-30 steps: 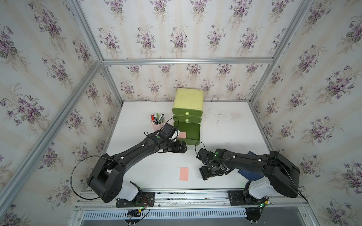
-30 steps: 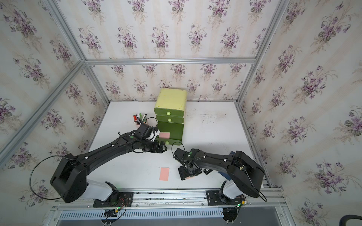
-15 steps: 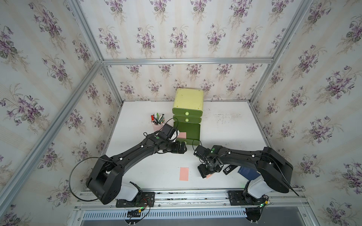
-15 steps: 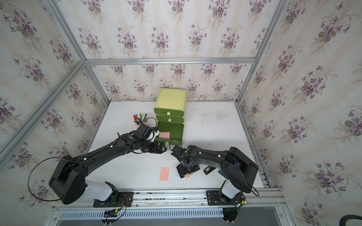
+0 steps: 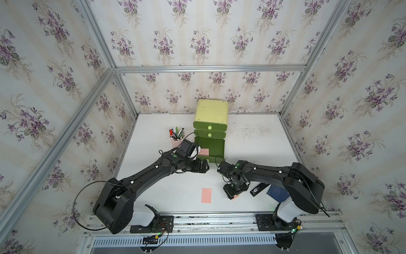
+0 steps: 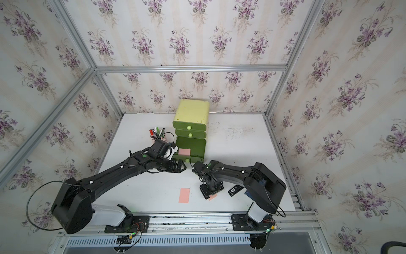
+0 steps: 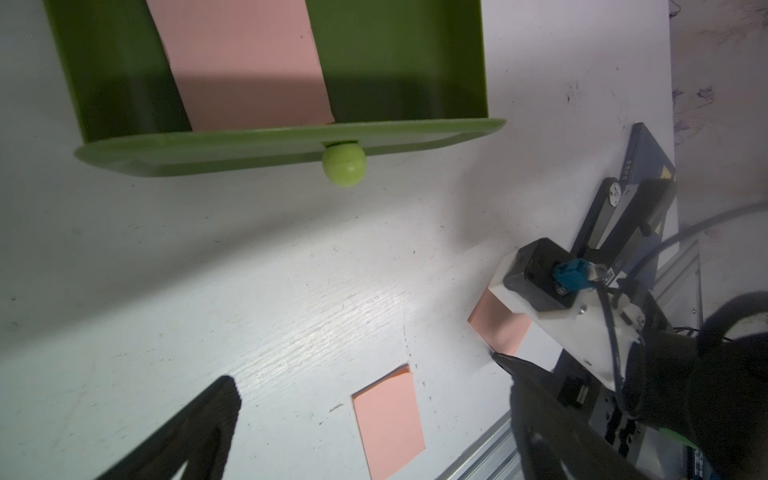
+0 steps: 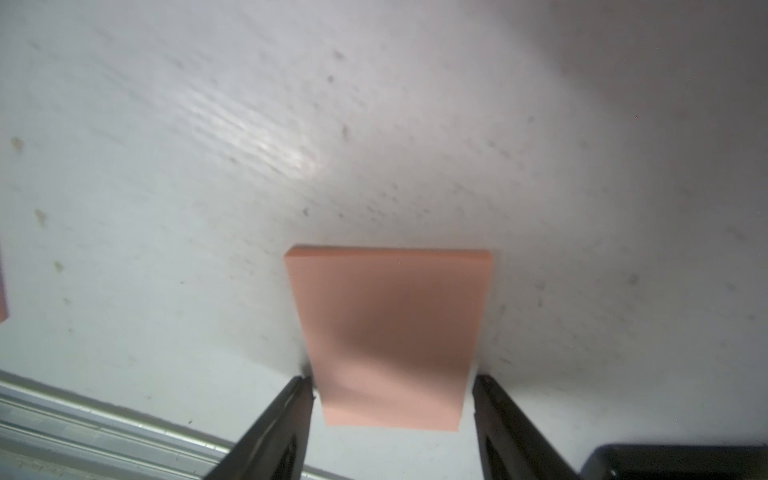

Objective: Please put the sticky notes in the drawer by color
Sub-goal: Pick up the sticky notes from the center of the board.

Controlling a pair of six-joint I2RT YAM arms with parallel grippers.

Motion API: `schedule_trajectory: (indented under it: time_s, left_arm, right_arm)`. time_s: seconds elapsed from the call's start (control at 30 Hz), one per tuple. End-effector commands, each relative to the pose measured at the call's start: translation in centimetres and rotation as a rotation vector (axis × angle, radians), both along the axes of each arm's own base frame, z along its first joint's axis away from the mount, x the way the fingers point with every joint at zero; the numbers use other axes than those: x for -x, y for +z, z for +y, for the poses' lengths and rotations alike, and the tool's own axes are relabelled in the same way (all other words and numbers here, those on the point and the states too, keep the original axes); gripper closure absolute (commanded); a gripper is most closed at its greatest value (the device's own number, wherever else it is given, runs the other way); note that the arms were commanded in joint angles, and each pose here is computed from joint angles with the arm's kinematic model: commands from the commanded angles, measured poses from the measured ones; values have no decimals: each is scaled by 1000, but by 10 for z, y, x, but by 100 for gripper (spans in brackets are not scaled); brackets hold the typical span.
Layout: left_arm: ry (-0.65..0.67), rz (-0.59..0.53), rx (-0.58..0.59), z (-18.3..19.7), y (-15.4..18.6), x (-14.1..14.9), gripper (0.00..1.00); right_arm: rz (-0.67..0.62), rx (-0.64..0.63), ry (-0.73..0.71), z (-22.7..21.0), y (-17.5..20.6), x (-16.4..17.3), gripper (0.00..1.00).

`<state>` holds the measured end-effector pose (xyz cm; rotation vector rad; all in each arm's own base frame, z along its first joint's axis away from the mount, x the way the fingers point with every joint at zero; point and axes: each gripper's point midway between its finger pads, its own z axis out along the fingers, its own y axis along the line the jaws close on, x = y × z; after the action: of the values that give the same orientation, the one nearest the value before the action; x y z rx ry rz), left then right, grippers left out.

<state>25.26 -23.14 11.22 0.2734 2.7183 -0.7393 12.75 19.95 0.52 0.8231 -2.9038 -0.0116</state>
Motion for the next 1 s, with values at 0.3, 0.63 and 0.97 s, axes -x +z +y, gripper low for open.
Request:
schedule_trajectory:
  time_s: [0.3,0.63,0.97]
  left_arm:
    - [23,-19,-48,12,-2,1,0]
    - [18,-12,-52,12,-3,2,0]
    - [46,-33,-36,17,10,2,0]
  right_arm:
    - [-40,-11,24,7,-24,-9,40]
    - [-102,-82,33,25,-10,-24,55]
    - [-276,-130,86,49,57,-68,57]
